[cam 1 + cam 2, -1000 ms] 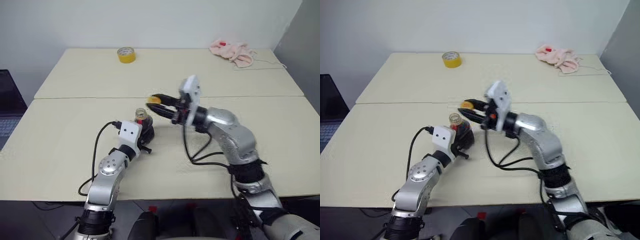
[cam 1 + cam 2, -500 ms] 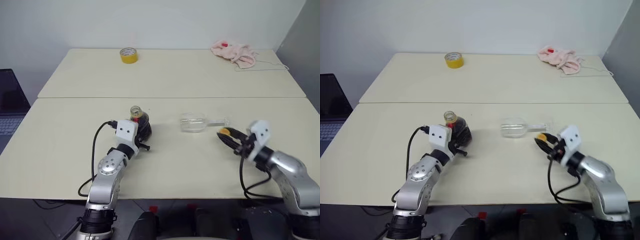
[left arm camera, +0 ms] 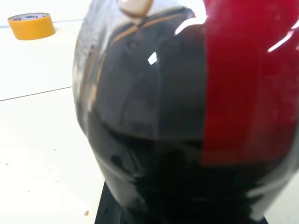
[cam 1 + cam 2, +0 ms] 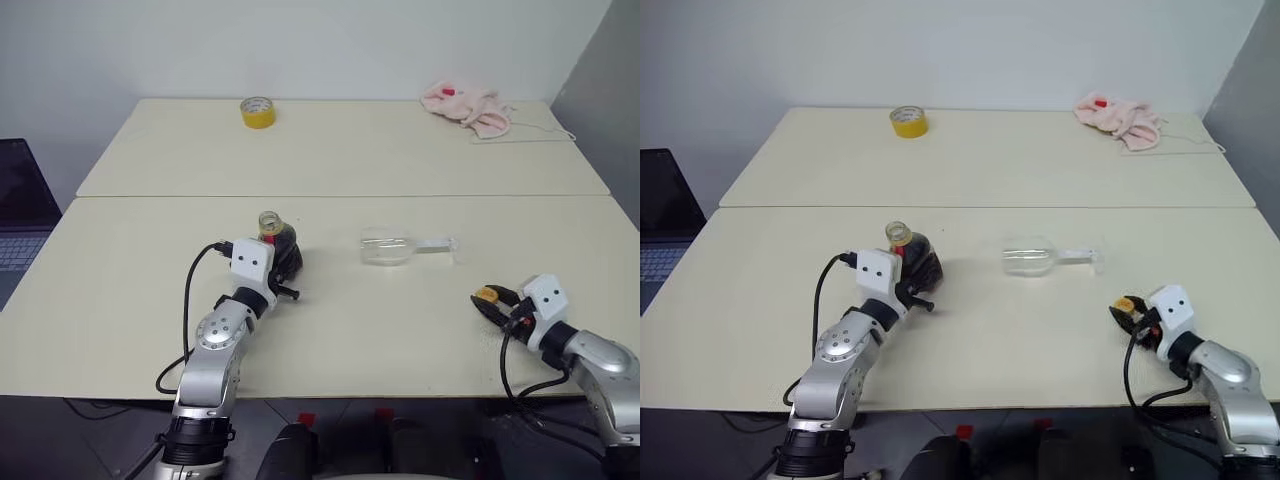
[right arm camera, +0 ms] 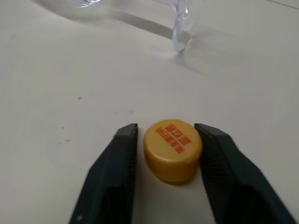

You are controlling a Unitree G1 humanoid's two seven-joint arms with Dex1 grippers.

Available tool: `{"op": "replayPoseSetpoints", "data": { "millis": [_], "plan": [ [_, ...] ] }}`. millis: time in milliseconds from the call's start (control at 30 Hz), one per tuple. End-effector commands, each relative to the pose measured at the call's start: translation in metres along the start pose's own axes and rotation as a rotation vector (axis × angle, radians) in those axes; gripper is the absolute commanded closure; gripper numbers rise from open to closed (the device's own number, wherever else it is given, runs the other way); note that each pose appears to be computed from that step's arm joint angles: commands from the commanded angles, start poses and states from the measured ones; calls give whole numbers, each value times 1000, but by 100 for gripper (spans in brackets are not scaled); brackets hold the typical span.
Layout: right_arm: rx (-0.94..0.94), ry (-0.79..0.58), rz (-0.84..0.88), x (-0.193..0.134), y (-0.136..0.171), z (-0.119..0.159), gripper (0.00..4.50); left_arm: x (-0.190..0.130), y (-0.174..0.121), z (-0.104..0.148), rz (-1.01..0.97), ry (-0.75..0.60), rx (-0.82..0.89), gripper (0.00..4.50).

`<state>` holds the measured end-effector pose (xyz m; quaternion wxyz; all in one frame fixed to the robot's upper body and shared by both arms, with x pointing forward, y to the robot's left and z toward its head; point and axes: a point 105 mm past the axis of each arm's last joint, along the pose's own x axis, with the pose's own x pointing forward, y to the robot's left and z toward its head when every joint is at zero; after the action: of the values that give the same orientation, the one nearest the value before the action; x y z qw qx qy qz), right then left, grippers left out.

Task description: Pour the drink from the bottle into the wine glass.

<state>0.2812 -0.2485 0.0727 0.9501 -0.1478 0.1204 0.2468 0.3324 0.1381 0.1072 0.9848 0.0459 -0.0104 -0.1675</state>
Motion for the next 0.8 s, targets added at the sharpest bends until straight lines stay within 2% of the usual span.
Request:
{"op": "replayPoseSetpoints", "data": {
  "millis": [33,100,267,367,433,533,667,800],
  "plan": [
    [-13,51,67,-4,8,-6,126,1,2,21,7,-83,23,383],
    [-22,59,100,-7,11,-5,57,1,3,21,8,-84,24,383],
    [8,18,111,-11,11,17,56,1,4,21,11,-84,22,383],
    [-30,-50,142,-13,14,54,56,1,10,21,30,-82,19,383],
    [-59,-94,191,-12,24,80,56,2,15,21,46,-79,12,383],
    [-122,-175,308,-7,55,120,56,5,24,22,60,-80,10,383],
    [-160,-225,374,1,77,145,56,10,31,23,73,-82,3,383],
    [-175,-282,412,23,96,168,56,19,46,21,109,-73,-16,383]
  ]
}}
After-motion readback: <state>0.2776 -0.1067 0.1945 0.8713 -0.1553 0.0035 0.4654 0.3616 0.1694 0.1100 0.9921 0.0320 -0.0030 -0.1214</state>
